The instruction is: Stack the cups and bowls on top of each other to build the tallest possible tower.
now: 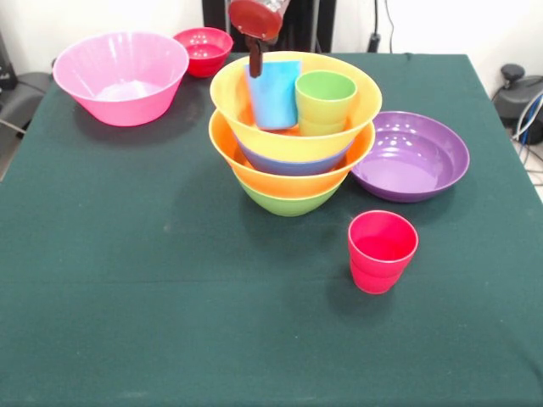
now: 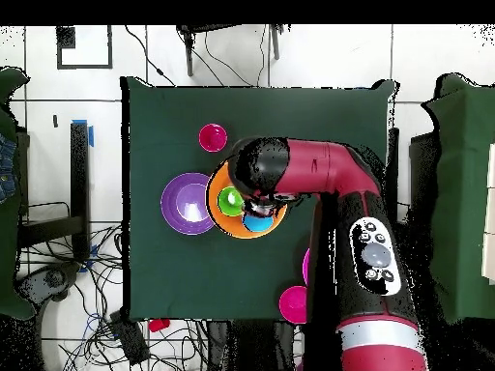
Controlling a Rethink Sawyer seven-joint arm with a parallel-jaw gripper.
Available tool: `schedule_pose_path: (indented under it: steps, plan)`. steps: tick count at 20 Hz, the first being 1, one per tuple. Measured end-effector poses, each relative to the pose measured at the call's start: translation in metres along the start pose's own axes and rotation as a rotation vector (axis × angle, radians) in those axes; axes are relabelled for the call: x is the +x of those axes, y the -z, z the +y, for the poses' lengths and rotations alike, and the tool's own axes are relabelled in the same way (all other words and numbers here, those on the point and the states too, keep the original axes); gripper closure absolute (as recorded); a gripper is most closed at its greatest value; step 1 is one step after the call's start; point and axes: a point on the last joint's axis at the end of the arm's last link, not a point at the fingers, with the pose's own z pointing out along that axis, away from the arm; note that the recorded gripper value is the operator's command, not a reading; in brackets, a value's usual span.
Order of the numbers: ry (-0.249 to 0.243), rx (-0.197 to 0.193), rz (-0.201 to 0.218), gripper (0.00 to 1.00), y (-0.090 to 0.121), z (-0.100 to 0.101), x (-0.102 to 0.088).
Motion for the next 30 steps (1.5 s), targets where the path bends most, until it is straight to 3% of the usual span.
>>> schedule_pose_path:
  steps: [10,13,25,30]
  plan:
    - [-0.025,0.079,-0.078,0.0,-0.013,-0.018,0.018]
    - [-0.026,0.087,-0.091,0.0,-0.02,-0.019,0.019]
    - [0.008,0.037,-0.105,0.0,-0.042,-0.003,0.004]
    - [0.015,0.043,-0.101,0.0,-0.039,-0.001,0.001]
